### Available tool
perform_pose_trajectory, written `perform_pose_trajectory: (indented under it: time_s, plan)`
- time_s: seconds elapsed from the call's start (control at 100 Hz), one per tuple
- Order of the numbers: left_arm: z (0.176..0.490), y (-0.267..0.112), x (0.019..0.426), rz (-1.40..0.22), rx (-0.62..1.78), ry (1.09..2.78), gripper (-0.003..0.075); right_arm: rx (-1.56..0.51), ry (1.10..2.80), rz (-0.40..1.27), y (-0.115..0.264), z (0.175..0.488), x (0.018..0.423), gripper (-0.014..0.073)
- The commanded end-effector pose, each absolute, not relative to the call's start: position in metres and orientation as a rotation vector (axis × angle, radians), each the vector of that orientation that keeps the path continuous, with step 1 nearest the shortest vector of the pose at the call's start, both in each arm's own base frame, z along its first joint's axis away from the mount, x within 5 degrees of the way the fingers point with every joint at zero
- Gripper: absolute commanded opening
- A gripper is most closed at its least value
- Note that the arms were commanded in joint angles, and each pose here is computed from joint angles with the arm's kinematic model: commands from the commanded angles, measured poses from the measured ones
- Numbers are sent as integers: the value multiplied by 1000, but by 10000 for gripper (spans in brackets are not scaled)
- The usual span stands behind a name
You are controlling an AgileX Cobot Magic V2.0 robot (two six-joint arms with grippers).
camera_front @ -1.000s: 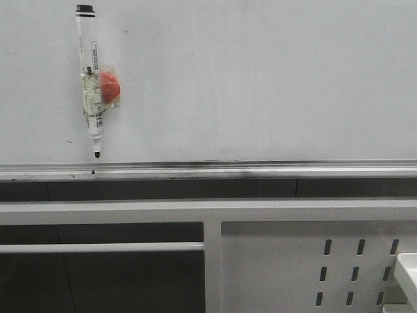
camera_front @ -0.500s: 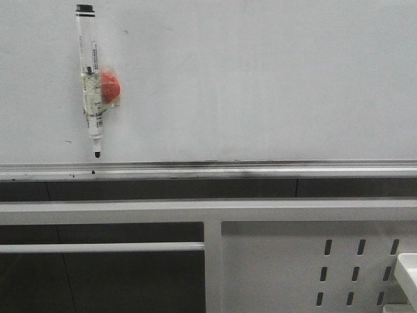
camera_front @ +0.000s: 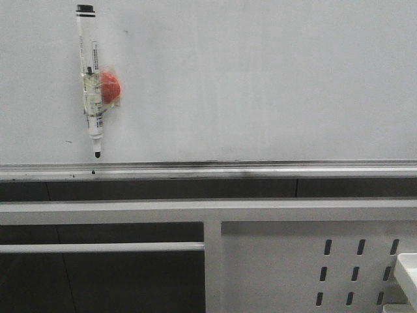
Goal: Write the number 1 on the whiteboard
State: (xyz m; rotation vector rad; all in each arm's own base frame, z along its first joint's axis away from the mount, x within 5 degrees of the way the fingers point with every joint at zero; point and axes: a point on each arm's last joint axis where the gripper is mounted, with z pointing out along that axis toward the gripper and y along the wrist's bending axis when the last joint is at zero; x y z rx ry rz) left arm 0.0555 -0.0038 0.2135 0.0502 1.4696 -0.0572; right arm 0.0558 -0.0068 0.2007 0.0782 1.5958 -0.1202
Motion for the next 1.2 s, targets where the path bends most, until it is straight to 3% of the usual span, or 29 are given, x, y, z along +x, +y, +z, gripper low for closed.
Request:
perform_pose_trajectory:
  time_s: [0.0,0.15,0.33,0.46,0.56,0.74,1.02,1.09,1.19]
  plan:
    - [211,-3,54,-57,40,1388,-20,64,1405,-146,-7,214,53,-69]
    - [220,-2,52,-86,3,1302,-20,70,1165,-157,-8,235,47,-69]
    - [227,0,53,-219,-136,1310,-20,298,1059,167,-9,256,41,-69]
    - [242,-4,52,-243,-111,1414,-20,310,1010,227,-7,284,31,-69]
    - [262,-6,49,-237,-69,1464,-20,310,1082,237,-5,303,27,-69]
    - [297,-11,46,-328,-82,1518,-20,357,1451,259,0,316,38,-69]
    - [306,-7,49,-287,-87,1430,-13,406,1549,286,-3,315,61,-69]
    - [304,-8,51,-295,-80,1461,37,410,1584,282,-3,313,65,-69]
    - [301,-11,53,-338,-82,1501,188,340,1639,209,-3,310,70,-69]
